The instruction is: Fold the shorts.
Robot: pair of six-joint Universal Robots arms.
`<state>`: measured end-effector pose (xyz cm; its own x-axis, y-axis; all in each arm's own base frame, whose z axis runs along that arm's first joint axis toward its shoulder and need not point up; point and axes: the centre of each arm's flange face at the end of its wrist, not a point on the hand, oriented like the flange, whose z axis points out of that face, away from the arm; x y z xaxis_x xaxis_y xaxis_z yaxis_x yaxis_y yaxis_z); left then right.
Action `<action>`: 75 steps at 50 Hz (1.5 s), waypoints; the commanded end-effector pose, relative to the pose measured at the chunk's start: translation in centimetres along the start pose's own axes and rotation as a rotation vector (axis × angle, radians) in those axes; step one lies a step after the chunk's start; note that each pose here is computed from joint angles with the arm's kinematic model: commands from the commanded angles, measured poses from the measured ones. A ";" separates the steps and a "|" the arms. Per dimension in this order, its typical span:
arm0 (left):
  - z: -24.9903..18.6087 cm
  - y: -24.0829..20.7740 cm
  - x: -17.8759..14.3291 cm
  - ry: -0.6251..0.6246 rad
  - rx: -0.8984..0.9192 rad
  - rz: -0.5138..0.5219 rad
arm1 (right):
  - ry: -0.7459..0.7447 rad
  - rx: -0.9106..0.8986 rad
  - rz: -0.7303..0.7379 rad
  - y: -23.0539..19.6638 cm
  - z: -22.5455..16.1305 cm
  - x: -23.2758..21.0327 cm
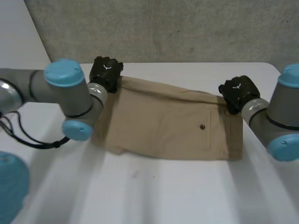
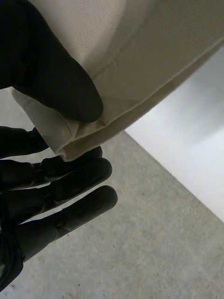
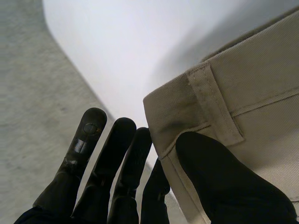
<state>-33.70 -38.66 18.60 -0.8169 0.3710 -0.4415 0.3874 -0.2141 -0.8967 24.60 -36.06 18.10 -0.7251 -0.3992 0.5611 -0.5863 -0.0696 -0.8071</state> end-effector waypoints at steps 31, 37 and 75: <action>-9.3 2.5 0.0 0.051 -0.090 0.003 | -0.126 -0.190 0.327 2.8 -6.8 -1.1; -8.9 5.0 -0.9 0.047 -0.147 -0.005 | -0.143 -0.162 0.347 3.7 -6.7 -1.9; -13.6 -2.3 -4.0 0.031 -0.060 -0.008 | -0.008 -0.154 -0.242 3.2 -5.0 3.3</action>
<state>-26.27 -28.39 19.17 -0.7911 0.4348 -0.4302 0.4288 -0.1072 -0.8970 17.88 -32.08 15.75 -0.7049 -0.4230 0.5693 -0.6657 0.1175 -0.7369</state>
